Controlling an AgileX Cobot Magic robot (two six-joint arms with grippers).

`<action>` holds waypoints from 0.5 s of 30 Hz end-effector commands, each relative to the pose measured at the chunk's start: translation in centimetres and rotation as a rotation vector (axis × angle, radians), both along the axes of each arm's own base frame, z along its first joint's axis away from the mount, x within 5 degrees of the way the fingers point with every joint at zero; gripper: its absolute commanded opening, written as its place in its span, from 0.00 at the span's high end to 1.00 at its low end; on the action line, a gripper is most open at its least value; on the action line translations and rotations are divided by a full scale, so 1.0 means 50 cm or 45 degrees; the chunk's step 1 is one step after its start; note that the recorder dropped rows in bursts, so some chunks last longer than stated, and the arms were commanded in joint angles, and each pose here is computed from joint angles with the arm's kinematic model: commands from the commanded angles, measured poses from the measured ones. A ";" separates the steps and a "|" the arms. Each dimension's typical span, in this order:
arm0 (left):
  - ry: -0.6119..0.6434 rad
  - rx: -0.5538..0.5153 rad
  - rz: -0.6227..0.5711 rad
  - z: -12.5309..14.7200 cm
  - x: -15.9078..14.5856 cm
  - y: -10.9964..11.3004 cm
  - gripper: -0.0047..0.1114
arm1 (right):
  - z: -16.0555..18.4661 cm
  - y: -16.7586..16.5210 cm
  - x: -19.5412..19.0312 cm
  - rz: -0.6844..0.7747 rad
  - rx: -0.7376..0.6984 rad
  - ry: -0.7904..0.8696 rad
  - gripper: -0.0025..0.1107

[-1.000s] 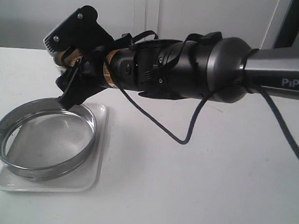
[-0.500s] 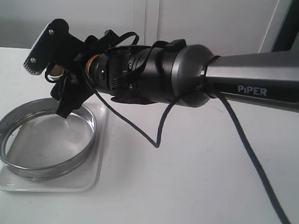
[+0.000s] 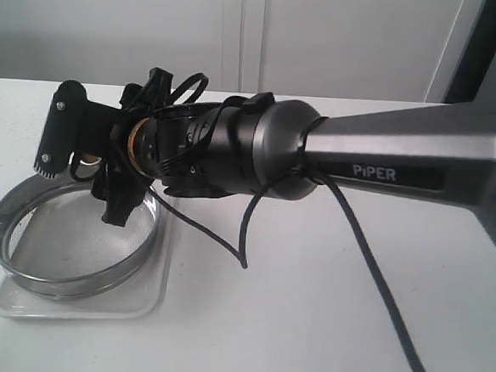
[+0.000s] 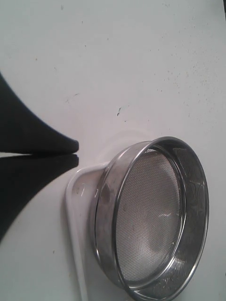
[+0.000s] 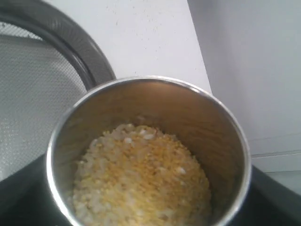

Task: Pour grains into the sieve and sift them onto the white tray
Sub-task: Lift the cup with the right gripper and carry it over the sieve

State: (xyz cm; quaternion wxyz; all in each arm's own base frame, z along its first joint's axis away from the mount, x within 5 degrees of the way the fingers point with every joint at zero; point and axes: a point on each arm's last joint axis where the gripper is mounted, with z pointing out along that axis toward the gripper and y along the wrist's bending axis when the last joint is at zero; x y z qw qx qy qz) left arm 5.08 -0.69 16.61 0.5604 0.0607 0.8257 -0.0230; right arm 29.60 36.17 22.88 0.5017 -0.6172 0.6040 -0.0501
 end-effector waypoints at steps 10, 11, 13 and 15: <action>0.002 -0.005 0.005 -0.003 0.000 0.000 0.96 | -0.001 0.035 0.006 0.051 -0.125 -0.125 0.98; 0.002 -0.005 0.005 -0.003 0.000 0.000 0.96 | -0.001 0.039 0.005 0.063 -0.158 -0.152 0.98; 0.002 -0.005 0.005 -0.003 0.000 0.000 0.96 | -0.009 0.047 0.004 0.084 -0.242 -0.199 0.98; 0.002 -0.005 0.005 -0.003 0.000 0.000 0.96 | -0.019 0.053 0.003 0.105 -0.301 -0.226 0.98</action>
